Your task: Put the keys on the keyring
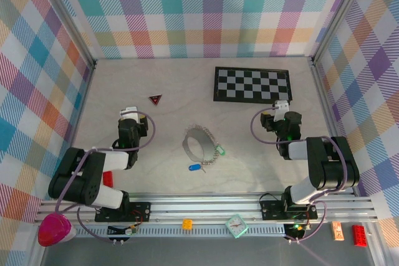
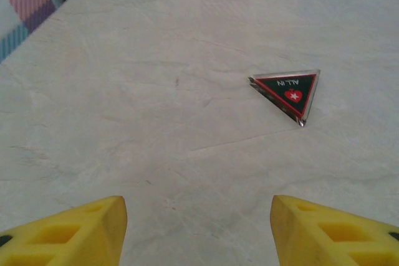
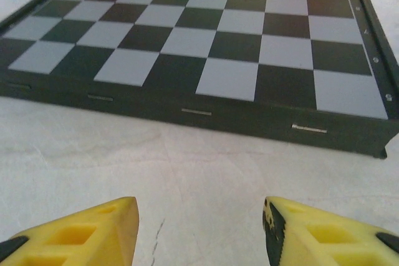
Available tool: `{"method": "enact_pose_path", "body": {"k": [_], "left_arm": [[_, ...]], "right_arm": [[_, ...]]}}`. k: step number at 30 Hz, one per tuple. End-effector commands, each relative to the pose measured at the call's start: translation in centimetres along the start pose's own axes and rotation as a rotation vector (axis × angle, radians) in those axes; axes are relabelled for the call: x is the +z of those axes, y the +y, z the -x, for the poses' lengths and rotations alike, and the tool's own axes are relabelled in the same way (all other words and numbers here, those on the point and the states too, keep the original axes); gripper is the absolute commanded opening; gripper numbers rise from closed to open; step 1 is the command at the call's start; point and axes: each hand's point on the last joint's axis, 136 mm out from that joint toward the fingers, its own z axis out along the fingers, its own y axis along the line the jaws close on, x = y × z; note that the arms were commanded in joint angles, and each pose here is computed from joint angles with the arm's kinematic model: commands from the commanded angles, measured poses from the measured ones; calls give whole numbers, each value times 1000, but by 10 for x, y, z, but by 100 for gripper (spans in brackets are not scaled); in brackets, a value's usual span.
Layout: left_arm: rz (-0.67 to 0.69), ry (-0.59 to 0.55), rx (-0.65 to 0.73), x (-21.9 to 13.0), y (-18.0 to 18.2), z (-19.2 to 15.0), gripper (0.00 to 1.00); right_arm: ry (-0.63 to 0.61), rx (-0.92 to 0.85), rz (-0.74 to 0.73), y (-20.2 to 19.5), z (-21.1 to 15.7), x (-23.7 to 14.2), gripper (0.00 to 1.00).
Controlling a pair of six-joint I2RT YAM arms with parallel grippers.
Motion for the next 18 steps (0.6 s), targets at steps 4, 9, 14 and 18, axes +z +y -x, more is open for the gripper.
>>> {"method": "enact_pose_path", "body": {"k": [4,9,14,18], "left_arm": [[-88,-57,5,15,-15,11,62],[-88,20,-45,29,-7,9,70],[-104,18,-60,30,-5,9,100],[-105,15,-45,29,-8,10,100]], "right_arm": [[-26,31,64,7,12,2,56],[-22,36,64,6,11,3,56],[-14,57,46,1,12,4,59],[-11,67,37,-2,12,5,63]]}}
